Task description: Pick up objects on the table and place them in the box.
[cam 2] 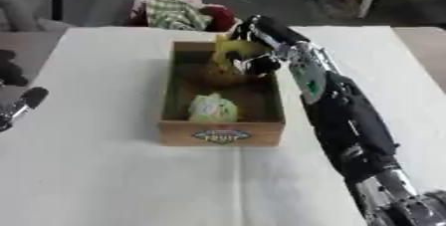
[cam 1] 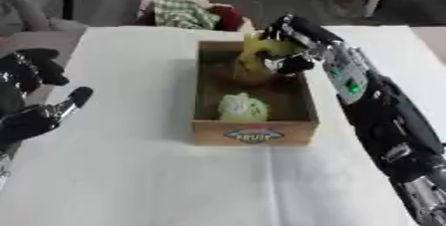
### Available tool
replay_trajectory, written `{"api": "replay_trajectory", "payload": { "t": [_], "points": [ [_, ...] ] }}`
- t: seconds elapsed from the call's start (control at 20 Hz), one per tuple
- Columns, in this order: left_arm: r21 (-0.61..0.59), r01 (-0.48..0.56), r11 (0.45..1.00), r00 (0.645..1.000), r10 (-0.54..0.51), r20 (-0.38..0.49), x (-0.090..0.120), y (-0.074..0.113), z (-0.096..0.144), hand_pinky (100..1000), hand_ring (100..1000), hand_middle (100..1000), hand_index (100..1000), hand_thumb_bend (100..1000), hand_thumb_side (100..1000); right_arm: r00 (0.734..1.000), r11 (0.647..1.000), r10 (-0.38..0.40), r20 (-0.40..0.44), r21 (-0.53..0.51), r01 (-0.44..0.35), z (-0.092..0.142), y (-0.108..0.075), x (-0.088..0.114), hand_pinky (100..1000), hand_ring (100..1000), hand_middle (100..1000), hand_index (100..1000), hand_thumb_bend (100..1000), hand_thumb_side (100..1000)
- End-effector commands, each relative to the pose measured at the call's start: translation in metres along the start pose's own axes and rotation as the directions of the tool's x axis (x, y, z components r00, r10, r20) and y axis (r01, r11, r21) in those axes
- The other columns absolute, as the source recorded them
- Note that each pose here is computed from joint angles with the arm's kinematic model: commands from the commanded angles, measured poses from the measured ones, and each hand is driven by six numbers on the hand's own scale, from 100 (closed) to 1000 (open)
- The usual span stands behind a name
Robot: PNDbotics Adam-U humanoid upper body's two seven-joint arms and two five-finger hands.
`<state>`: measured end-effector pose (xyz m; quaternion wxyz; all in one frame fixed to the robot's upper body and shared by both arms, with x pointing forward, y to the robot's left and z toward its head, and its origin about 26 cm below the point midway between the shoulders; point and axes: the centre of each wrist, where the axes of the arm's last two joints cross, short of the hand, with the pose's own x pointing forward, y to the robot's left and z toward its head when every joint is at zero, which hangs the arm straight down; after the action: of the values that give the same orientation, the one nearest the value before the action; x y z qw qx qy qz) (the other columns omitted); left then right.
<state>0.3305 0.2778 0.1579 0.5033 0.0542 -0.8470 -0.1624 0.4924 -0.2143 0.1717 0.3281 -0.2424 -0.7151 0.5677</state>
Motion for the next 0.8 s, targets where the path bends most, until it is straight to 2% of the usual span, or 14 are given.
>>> {"api": "replay_trajectory", "payload": {
  "t": [0.05, 0.1, 0.15, 0.2, 0.55, 0.8],
  "points": [
    [0.007, 0.006, 1.0, 0.999, -0.006, 0.031, 0.008, 0.003, -0.002, 645, 541, 515, 714, 612, 100, 0.999, 1.0, 0.026, 0.027, -0.019, -0.025, 0.0, -0.013, 0.0, 763, 820, 762, 845, 100, 183],
    [0.01, 0.005, 1.0, 1.0, -0.005, 0.03, 0.008, 0.003, -0.002, 645, 541, 515, 714, 612, 100, 0.999, 0.999, 0.022, 0.034, -0.024, -0.021, 0.002, -0.014, 0.0, 786, 838, 773, 851, 100, 180],
    [0.011, 0.004, 1.0, 1.0, -0.005, 0.028, 0.008, 0.003, -0.001, 645, 540, 515, 714, 611, 100, 0.999, 0.999, 0.015, 0.04, -0.038, -0.014, 0.004, -0.016, -0.001, 858, 890, 821, 877, 100, 147],
    [0.012, 0.005, 1.0, 1.0, -0.005, 0.026, 0.007, 0.003, -0.001, 646, 540, 515, 714, 611, 100, 0.999, 0.999, 0.005, 0.046, -0.054, -0.003, 0.007, -0.018, -0.001, 872, 896, 832, 886, 100, 129],
    [0.025, 0.006, 1.0, 1.0, -0.007, 0.016, 0.005, 0.005, 0.001, 646, 540, 514, 714, 610, 101, 0.995, 0.983, -0.064, 0.083, -0.168, 0.077, 0.033, -0.045, -0.005, 830, 877, 850, 891, 100, 100],
    [0.038, 0.008, 0.999, 1.0, -0.008, 0.009, 0.003, 0.006, 0.003, 647, 540, 514, 714, 611, 102, 0.987, 0.947, -0.129, 0.1, -0.284, 0.153, 0.064, -0.068, -0.006, 797, 848, 832, 880, 100, 100]
  ]
}}
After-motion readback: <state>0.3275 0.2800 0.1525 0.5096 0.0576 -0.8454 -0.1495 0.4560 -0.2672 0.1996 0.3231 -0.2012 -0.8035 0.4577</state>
